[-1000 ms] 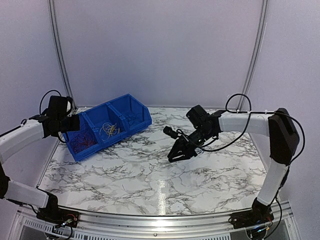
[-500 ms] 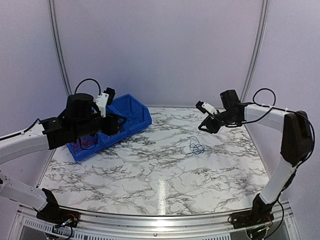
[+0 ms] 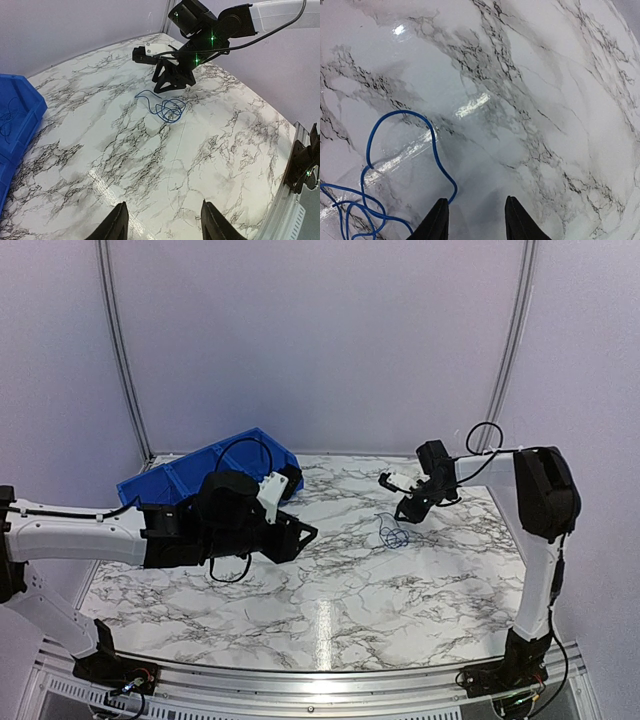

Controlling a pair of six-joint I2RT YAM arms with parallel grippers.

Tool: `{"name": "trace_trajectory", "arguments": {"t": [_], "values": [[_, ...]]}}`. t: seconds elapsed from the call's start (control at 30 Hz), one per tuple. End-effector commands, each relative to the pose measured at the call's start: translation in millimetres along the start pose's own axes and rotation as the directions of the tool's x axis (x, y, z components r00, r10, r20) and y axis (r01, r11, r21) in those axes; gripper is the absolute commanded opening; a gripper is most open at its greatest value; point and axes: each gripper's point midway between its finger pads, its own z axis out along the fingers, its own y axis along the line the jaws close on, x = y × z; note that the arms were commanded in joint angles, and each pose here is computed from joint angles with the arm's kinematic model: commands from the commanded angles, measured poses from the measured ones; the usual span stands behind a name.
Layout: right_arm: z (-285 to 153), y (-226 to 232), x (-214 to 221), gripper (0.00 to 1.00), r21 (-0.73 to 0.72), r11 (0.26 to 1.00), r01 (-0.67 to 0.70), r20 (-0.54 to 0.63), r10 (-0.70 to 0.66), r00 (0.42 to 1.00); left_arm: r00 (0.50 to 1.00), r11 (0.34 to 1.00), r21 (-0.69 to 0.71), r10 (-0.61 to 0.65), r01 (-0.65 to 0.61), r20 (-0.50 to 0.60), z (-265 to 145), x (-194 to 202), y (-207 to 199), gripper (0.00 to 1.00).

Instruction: Untangle the cables

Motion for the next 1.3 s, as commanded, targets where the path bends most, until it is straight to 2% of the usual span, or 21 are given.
{"name": "trace_trajectory", "arguments": {"t": [0.0,0.23,0.27,0.33,0.37,0.53,0.7,0.8,1.0,1.27], "values": [[11,-1,-14,0.40,-0.031,0.999,0.026,0.030,-0.025,0.999,0.997,0.998,-0.033,-0.057,0.059,0.053,7,-5,4,0.51],[28,26,-25,0.38,-0.168,0.983,0.078,0.083,-0.065,0.994,0.990,0.985,-0.105,-0.131,0.136,0.059,21,11,19,0.51],[29,31,-27,0.31,-0.184,0.979,0.090,0.095,-0.073,0.993,0.989,0.982,-0.120,-0.139,0.145,0.057,25,14,22,0.51],[26,41,-35,0.05,-0.218,0.970,0.105,0.113,-0.082,0.990,0.986,0.976,-0.140,-0.159,0.165,0.057,31,20,26,0.51],[22,46,-40,0.00,-0.236,0.965,0.110,0.128,-0.081,0.988,0.984,0.975,-0.139,-0.167,0.175,0.065,33,21,26,0.51],[-24,60,-62,0.00,-0.206,0.969,0.138,0.186,-0.100,0.977,0.980,0.973,-0.129,-0.182,0.192,0.081,47,28,26,0.51],[-89,88,-89,0.00,-0.148,0.970,0.192,0.239,-0.154,0.959,0.987,0.981,-0.145,-0.115,0.130,0.111,49,21,28,0.55],[-114,109,-99,0.00,-0.121,0.967,0.223,0.261,-0.185,0.947,0.986,0.989,-0.106,-0.086,0.101,0.141,48,13,20,0.57],[-132,141,-111,0.00,-0.086,0.960,0.266,0.243,-0.239,0.940,0.946,1.000,0.015,-0.002,-0.003,0.323,28,-7,-16,0.62],[-149,168,-134,0.00,-0.130,0.953,0.275,0.293,-0.228,0.928,0.933,1.000,0.004,-0.028,0.028,0.358,49,-22,-26,0.63]]}}
